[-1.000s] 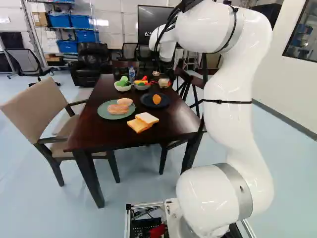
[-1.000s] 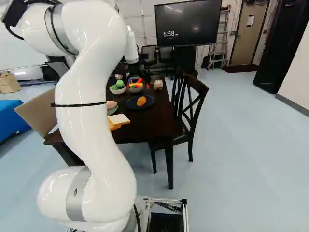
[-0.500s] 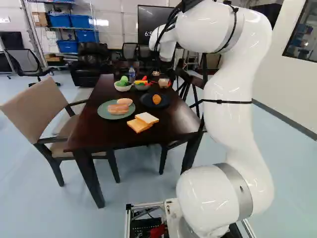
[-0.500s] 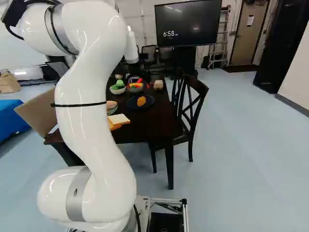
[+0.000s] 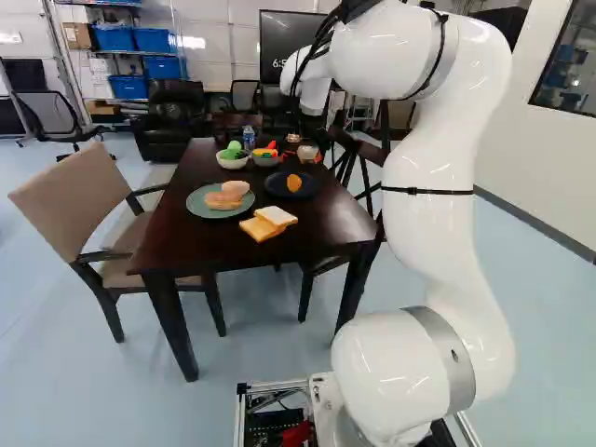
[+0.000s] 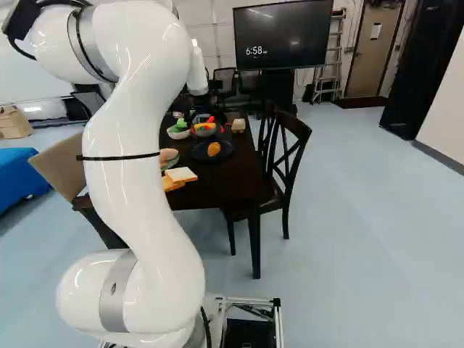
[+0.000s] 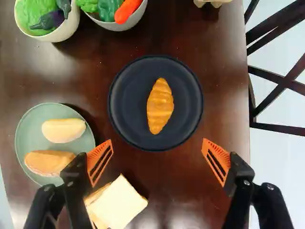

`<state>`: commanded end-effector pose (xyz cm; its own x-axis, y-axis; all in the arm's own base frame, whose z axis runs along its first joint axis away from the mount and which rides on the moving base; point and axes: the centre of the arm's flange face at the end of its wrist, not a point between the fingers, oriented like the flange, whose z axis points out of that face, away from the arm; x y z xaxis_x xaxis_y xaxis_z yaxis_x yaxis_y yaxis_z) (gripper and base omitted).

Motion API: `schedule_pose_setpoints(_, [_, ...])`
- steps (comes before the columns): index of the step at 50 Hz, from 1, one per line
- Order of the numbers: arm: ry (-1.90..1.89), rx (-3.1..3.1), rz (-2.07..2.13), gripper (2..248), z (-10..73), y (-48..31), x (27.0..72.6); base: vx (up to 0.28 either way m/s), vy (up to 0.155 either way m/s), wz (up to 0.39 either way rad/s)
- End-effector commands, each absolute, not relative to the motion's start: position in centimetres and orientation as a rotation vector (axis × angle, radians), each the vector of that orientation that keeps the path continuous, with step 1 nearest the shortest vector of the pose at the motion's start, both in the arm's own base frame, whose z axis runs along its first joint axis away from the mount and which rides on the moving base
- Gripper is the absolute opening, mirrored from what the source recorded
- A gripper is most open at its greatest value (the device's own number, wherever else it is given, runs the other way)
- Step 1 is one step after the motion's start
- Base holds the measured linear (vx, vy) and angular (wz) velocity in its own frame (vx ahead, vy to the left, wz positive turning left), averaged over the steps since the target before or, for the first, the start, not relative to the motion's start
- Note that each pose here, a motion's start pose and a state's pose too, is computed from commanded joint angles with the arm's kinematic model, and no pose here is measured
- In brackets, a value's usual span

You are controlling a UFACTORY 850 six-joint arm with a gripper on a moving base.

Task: Move the croissant to the empty plate

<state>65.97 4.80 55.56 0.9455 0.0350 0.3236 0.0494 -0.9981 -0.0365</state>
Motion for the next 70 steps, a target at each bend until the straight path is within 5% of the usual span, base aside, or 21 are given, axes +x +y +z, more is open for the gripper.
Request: schedule_pose_setpoints(70, [-0.066,-3.055,-0.507,247,55.56,4.8,65.97,-0.081,-0.001,0.006])
